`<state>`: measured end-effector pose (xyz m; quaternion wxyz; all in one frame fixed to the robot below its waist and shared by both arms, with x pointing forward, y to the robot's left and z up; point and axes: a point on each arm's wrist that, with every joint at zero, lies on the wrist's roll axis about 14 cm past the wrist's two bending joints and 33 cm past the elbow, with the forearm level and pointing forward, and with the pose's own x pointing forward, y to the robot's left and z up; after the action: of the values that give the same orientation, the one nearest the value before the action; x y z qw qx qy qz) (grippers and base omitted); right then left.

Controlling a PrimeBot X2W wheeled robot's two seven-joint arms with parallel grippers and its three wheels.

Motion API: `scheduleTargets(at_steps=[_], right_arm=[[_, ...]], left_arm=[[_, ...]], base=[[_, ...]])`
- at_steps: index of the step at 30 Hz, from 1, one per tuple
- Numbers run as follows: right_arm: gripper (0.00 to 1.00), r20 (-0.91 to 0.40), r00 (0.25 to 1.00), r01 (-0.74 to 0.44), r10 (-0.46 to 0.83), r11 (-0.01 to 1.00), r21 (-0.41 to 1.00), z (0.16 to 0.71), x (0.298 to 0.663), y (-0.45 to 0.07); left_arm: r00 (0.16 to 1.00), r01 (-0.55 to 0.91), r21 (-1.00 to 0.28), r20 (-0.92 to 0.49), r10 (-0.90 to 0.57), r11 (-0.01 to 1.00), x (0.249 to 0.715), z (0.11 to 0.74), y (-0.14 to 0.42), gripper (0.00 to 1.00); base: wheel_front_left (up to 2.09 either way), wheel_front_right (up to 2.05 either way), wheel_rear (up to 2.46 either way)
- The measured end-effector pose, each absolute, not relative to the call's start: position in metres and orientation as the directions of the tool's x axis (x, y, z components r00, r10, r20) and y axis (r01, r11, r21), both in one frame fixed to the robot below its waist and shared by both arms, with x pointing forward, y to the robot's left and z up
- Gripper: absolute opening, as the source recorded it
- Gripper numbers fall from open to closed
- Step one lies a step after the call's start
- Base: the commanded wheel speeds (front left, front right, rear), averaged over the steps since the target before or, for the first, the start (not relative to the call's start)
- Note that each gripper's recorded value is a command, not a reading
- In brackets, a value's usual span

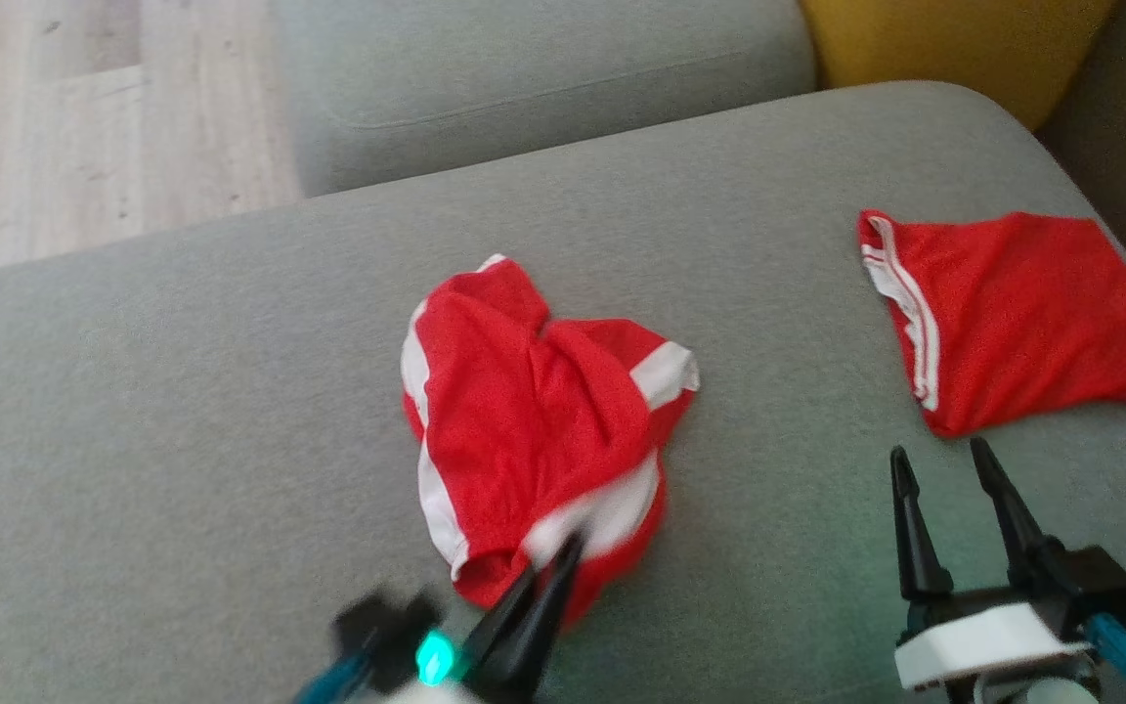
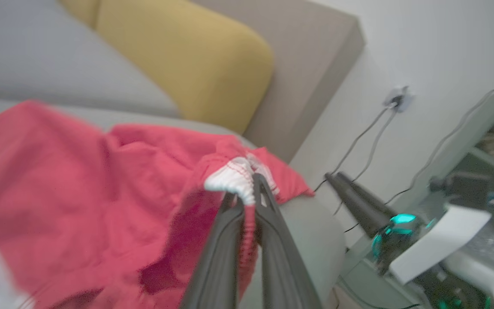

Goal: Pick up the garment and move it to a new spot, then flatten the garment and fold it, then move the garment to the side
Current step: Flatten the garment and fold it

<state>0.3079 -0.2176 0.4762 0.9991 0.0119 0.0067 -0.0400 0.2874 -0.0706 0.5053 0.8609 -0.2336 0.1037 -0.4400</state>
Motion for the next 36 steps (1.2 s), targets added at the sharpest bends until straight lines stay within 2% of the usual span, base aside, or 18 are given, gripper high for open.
scheduleTargets(at_steps=[4, 9, 11, 16, 19, 20, 21, 22, 29, 36], right_arm=[[1.0, -0.034, 0.998, 0.048, -0.047, 0.999, 0.025, 0.47, 0.312, -0.209], [1.0, -0.033, 0.999, -0.009, 0.01, 1.0, 0.023, 0.47, 0.323, -0.193], [1.0, -0.035, 0.999, -0.034, 0.034, 0.999, 0.021, 0.47, 0.327, -0.186], [1.0, -0.036, 0.997, -0.072, 0.073, 0.997, 0.018, 0.469, 0.333, -0.174], [1.0, -0.037, 0.995, -0.087, 0.087, 0.996, 0.018, 0.469, 0.336, -0.17], [1.0, -0.038, 0.995, -0.089, 0.09, 0.996, 0.018, 0.469, 0.336, -0.169], [1.0, -0.038, 0.995, -0.091, 0.092, 0.996, 0.018, 0.469, 0.336, -0.169], [1.0, -0.038, 0.995, -0.093, 0.094, 0.995, 0.017, 0.469, 0.337, -0.168], [1.0, -0.039, 0.995, -0.095, 0.095, 0.995, 0.011, 0.469, 0.336, -0.168], [1.0, -0.01, 0.998, -0.068, 0.069, 0.998, 0.006, 0.477, 0.337, -0.177]], left_arm=[[0.684, 0.565, -0.495, -0.165, -0.71, 0.66, 0.27, 0.451, -0.01, 0.0], [0.807, 0.381, -0.456, -0.262, -0.53, 0.805, 0.274, 0.42, 0.055, 0.0], [0.841, 0.312, -0.44, -0.284, -0.46, 0.842, 0.276, 0.412, 0.076, 0.0], [0.863, 0.228, -0.433, -0.325, -0.387, 0.872, 0.269, 0.396, 0.097, 0.0], [0.869, 0.185, -0.437, -0.346, -0.354, 0.88, 0.266, 0.388, 0.104, 0.39], [0.872, 0.171, -0.435, -0.351, -0.341, 0.884, 0.266, 0.386, 0.107, 0.59], [0.877, 0.157, -0.431, -0.353, -0.326, 0.889, 0.267, 0.385, 0.11, 0.96], [0.882, 0.146, -0.422, -0.355, -0.311, 0.895, 0.268, 0.384, 0.114, 1.0], [0.921, 0.087, -0.389, -0.32, -0.223, 0.917, 0.283, 0.392, 0.134, 1.0], [0.981, -0.002, -0.355, -0.18, -0.066, 0.935, 0.298, 0.434, 0.171, 1.0]], base=[[0.0, 0.0, 0.0], [0.0, 0.0, 0.0], [0.0, 0.0, 0.0], [0.0, 0.0, 0.0], [0.0, 0.0, 0.0], [0.0, 0.0, 0.0], [0.0, 0.0, 0.0], [0.0, 0.0, 0.0], [0.0, 0.0, 0.0], [0.0, 0.0, 0.0]])
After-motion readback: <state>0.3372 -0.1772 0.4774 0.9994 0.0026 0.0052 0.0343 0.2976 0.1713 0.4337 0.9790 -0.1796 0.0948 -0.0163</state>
